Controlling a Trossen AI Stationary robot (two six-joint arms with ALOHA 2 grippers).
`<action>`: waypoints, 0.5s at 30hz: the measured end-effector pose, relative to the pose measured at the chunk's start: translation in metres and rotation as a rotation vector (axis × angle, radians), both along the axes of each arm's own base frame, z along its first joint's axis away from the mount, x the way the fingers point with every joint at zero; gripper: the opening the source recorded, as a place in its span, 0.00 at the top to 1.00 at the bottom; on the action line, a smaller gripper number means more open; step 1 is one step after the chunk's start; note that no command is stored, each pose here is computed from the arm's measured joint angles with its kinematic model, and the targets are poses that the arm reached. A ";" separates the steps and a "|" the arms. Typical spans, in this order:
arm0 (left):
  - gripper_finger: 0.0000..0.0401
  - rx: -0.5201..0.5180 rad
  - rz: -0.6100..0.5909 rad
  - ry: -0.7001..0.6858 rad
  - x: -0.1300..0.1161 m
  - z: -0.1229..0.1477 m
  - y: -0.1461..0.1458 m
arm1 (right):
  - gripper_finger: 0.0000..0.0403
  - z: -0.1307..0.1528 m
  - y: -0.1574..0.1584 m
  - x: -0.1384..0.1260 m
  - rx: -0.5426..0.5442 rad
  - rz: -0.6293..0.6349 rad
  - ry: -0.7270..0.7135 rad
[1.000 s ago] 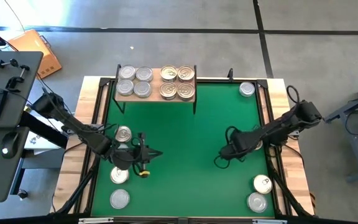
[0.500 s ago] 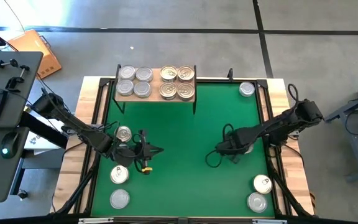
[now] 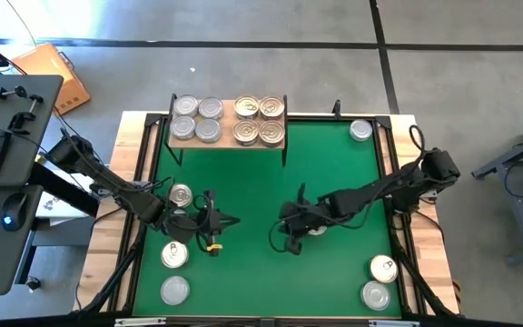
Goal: Stack canned seafood by type on shelf
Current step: Stack the blue-pink tuna can on top of the other blue-pink tuna can on the shelf
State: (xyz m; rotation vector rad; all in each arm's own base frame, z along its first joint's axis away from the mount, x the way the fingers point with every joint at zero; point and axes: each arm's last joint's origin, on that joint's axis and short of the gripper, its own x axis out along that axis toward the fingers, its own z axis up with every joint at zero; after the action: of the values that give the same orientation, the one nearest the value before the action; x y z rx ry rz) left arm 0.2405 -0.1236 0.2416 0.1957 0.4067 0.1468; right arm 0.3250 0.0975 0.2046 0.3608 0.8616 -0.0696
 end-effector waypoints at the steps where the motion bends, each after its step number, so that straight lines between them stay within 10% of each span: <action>1: 1.00 -0.005 -0.012 0.004 0.000 0.000 0.000 | 1.00 0.004 0.001 -0.001 -0.029 -0.010 0.006; 15: 1.00 0.001 -0.042 -0.005 0.002 0.001 -0.001 | 1.00 -0.010 -0.001 -0.062 -0.195 -0.307 0.545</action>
State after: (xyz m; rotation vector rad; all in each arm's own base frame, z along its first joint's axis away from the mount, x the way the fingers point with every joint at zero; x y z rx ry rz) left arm 0.2427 -0.1245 0.2422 0.2043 0.3978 0.1062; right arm 0.2625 0.0968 0.1948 0.2910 1.3188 -0.5524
